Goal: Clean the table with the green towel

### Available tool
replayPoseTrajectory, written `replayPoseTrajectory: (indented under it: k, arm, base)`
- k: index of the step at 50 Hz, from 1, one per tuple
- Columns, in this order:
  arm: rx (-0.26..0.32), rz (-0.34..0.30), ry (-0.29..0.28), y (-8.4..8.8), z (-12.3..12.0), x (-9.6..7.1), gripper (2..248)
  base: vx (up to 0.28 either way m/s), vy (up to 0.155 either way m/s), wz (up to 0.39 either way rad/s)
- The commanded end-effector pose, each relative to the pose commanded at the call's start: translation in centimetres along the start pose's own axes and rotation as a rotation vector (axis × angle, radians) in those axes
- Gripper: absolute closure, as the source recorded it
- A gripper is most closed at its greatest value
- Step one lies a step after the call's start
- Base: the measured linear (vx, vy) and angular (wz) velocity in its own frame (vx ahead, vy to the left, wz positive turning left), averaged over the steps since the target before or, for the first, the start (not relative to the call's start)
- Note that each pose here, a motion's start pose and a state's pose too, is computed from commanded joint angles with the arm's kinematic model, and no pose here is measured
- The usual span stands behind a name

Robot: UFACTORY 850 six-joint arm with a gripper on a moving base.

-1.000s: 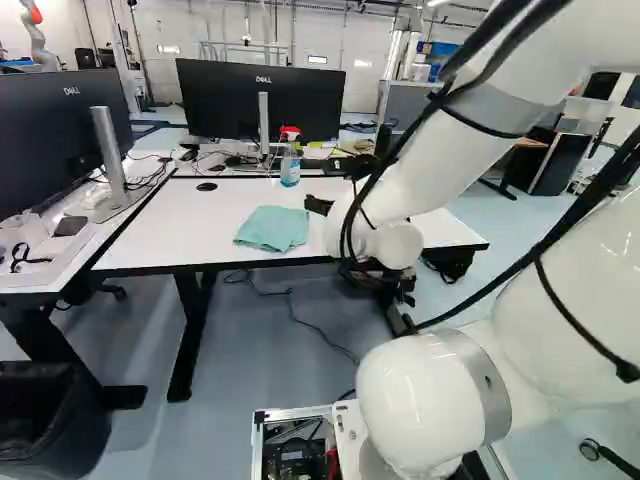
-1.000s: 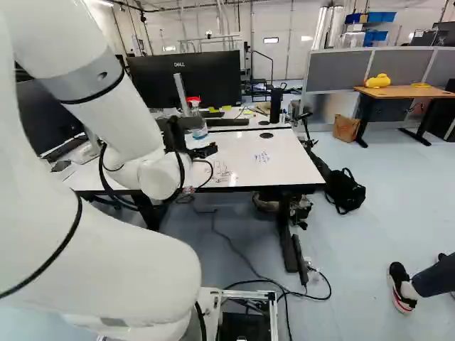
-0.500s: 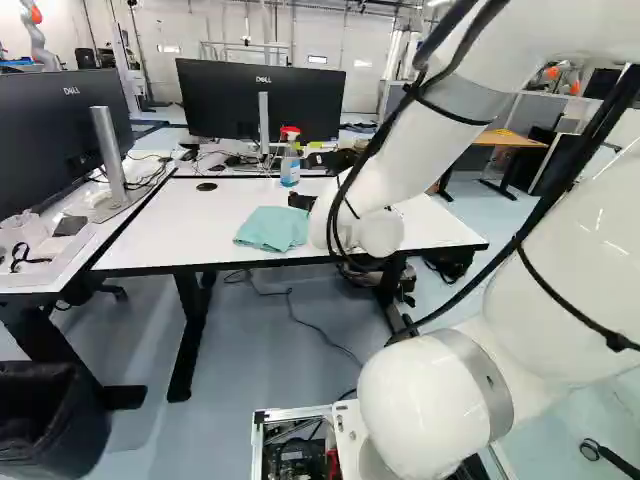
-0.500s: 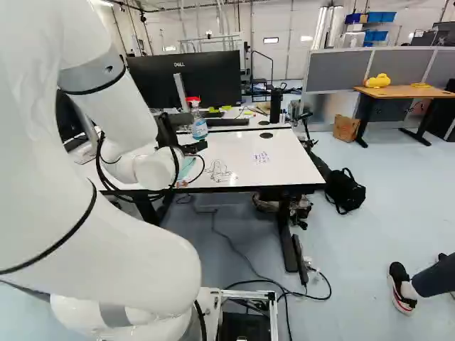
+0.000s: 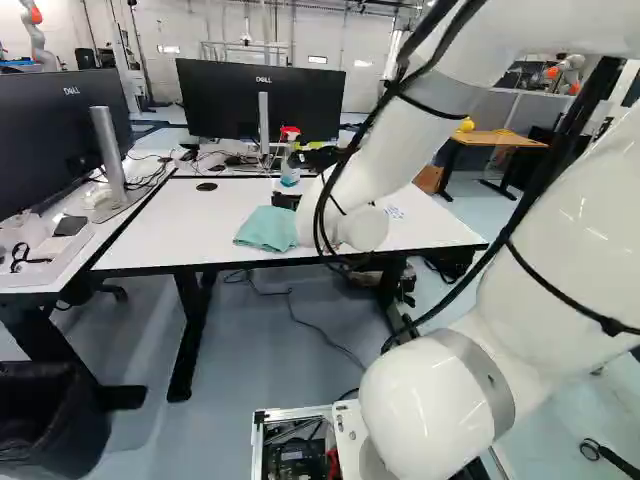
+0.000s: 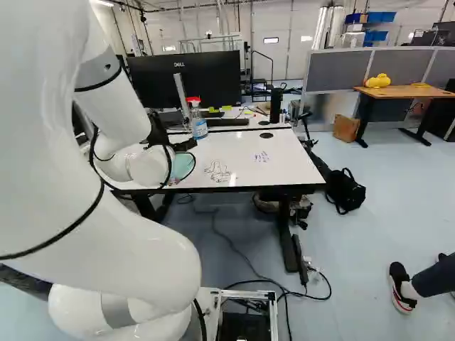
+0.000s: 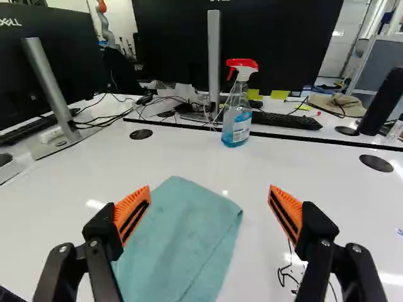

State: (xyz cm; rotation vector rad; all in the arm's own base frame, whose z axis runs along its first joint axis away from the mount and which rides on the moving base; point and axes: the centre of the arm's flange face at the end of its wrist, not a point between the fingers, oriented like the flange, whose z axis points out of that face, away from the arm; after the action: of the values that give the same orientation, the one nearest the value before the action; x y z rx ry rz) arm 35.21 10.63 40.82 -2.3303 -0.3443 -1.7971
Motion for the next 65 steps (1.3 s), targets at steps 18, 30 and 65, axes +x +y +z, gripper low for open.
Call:
replayPoseTrajectory:
  k: [18, 30, 65]
  arm:
    - [0.05, -0.013, -0.002, -2.1, 2.6, 0.8, 3]
    - [0.08, -0.022, -0.015, -3.4, 4.5, 1.2, 3]
    - [0.069, -0.013, -0.192, -3.7, 5.1, -0.2, 3]
  base:
    - [0.0, 0.0, 0.0]
    - [0.0, 0.0, 0.0]
    - [0.0, 0.0, 0.0]
